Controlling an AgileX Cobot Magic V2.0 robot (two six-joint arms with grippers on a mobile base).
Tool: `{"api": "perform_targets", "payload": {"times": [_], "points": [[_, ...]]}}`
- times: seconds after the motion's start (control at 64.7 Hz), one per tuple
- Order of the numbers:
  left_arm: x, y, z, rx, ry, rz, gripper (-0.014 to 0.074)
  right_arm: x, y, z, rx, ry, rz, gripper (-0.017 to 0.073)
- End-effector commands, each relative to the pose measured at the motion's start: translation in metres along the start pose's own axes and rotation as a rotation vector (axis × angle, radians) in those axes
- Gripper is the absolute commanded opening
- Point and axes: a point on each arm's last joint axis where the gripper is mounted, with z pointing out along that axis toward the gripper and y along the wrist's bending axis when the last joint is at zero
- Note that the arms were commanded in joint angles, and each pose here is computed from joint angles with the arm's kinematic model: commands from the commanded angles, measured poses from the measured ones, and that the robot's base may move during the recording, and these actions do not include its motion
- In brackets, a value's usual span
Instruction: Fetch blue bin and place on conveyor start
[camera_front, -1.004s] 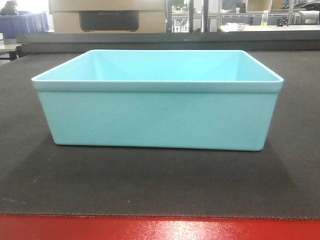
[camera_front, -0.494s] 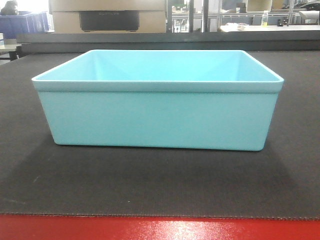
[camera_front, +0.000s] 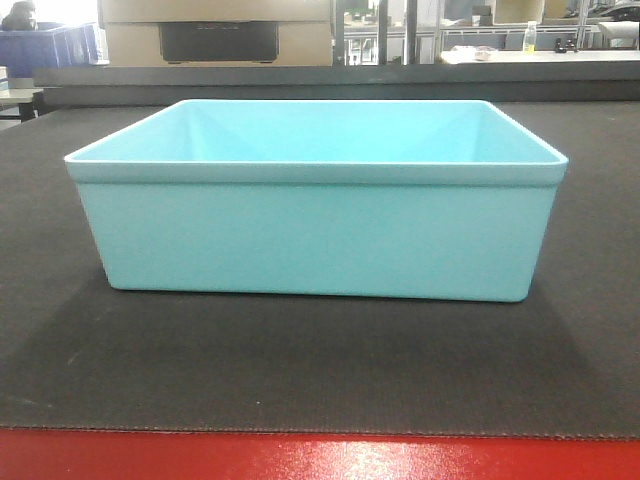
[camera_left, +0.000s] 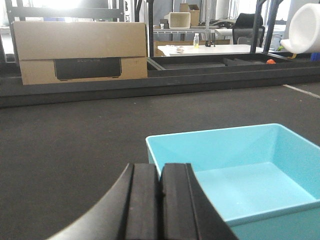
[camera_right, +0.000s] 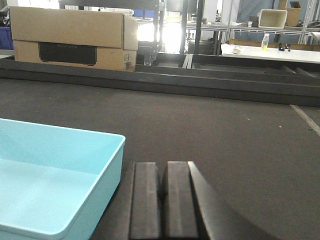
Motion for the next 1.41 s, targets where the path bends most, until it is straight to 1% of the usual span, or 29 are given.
{"api": "perform_targets", "payload": {"times": [0.0, 0.031, 0.139, 0.185, 0.293, 0.309, 0.433, 0.51, 0.541, 0.556, 0.572, 0.602, 1.39], "points": [[0.0, 0.0, -0.006, -0.006, -0.026, 0.066, -0.0111, -0.002, -0.001, 0.0, 0.007, -0.025, -0.009, -0.0162], [0.002, 0.001, -0.008, -0.018, -0.03, 0.06, -0.0111, -0.002, -0.001, 0.0, 0.007, -0.025, -0.009, -0.0162], [0.015, 0.006, -0.017, -0.115, -0.042, 0.036, -0.0111, -0.002, -0.001, 0.0, 0.007, -0.025, -0.009, -0.0162], [0.023, 0.007, -0.021, -0.149, -0.042, 0.016, -0.0111, -0.002, -0.001, 0.0, 0.007, -0.025, -0.009, -0.0162], [0.052, 0.009, -0.028, -0.232, -0.052, 0.021, -0.0111, -0.002, -0.001, 0.0, 0.007, -0.025, -0.009, -0.0162], [0.056, 0.009, -0.028, -0.243, -0.055, 0.014, -0.0111, -0.002, -0.001, 0.0, 0.007, -0.025, -0.009, -0.0162], [0.09, 0.009, -0.031, -0.292, -0.083, -0.049, -0.0111, -0.002, -0.001, 0.0, 0.007, -0.025, -0.009, -0.0162], [0.112, 0.01, -0.028, -0.315, -0.062, -0.058, -0.0111, -0.002, -0.001, 0.0, 0.007, -0.025, -0.009, -0.0162], [0.109, 0.011, -0.029, -0.324, -0.096, -0.052, -0.0111, -0.002, -0.001, 0.0, 0.007, -0.025, -0.009, -0.0162], [0.109, 0.011, -0.029, -0.326, -0.099, -0.052, -0.0111, -0.002, -0.001, 0.0, 0.007, -0.025, -0.009, -0.0162], [0.113, 0.01, -0.028, -0.321, -0.052, -0.06, -0.0111, -0.002, -0.001, 0.0, 0.007, -0.025, -0.009, -0.0162], [0.115, 0.01, -0.028, -0.319, -0.031, -0.063, -0.0111, -0.002, -0.001, -0.001, 0.007, -0.026, -0.009, -0.0162], [0.114, 0.01, -0.028, -0.32, -0.041, -0.061, -0.0111, -0.002, -0.001, -0.001, 0.007, -0.028, -0.009, -0.0162]]}}
